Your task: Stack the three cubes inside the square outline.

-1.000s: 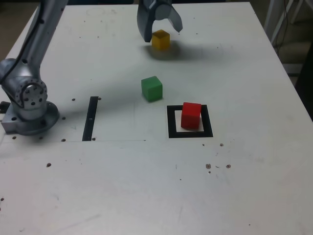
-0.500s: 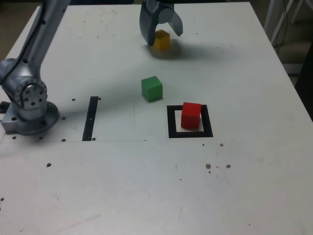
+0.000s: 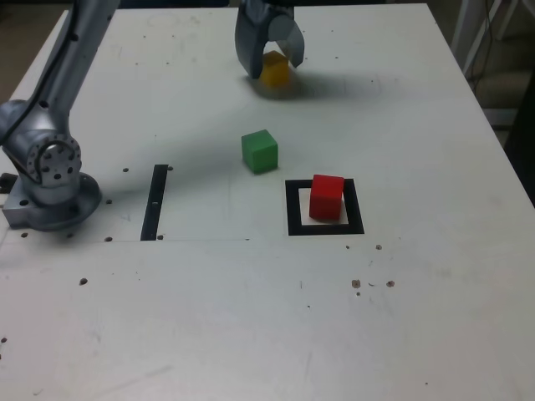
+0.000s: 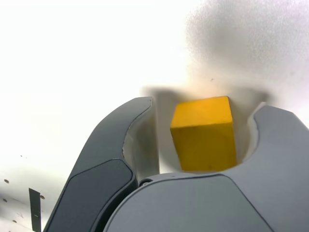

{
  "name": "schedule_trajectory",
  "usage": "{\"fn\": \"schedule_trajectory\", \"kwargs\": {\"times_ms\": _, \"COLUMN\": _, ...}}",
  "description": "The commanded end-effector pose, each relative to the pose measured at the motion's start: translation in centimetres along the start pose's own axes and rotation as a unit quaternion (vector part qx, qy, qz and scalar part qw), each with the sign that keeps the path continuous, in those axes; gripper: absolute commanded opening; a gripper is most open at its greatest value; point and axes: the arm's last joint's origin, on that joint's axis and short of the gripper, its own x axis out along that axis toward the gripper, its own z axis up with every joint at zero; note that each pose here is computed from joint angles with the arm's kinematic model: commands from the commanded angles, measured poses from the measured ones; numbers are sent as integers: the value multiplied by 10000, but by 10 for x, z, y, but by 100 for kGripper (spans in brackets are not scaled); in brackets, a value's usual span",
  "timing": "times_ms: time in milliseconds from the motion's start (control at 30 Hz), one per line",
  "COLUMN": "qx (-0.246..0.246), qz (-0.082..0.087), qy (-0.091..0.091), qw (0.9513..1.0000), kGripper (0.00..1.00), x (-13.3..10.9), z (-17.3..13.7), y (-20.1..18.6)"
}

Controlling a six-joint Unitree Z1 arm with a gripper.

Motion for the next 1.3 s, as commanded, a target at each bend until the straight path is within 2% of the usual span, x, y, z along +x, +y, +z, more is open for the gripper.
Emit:
{"fn": "schedule_trajectory", "kwargs": {"times_ms": 0, "qx": -8, "qz": -25, "qy": 18, "qw": 10000, "kGripper": 56, "x": 3, "z": 1, "y": 0}}
{"fn": "schedule_trajectory", "kwargs": {"times_ms": 467, "qx": 8, "qz": -76, "qy": -15, "qw": 10000, "kGripper": 34, "x": 6, "z": 1, "y": -3}}
{"fn": "schedule_trajectory", "kwargs": {"times_ms": 633, "qx": 71, "qz": 5, "qy": -112, "qw": 9999, "kGripper": 28, "x": -2, "z": 0, "y": -6}}
{"fn": "schedule_trajectory", "kwargs": {"times_ms": 800, "qx": 284, "qz": 162, "qy": -252, "qw": 9991, "kGripper": 27, "x": -24, "z": -6, "y": -19}}
{"fn": "schedule_trajectory", "kwargs": {"times_ms": 1033, "qx": 943, "qz": 419, "qy": -444, "qw": 9937, "kGripper": 26, "x": -66, "z": -21, "y": -74}}
{"fn": "schedule_trajectory", "kwargs": {"times_ms": 1267, "qx": 1765, "qz": 587, "qy": -470, "qw": 9814, "kGripper": 26, "x": -92, "z": -42, "y": -144}}
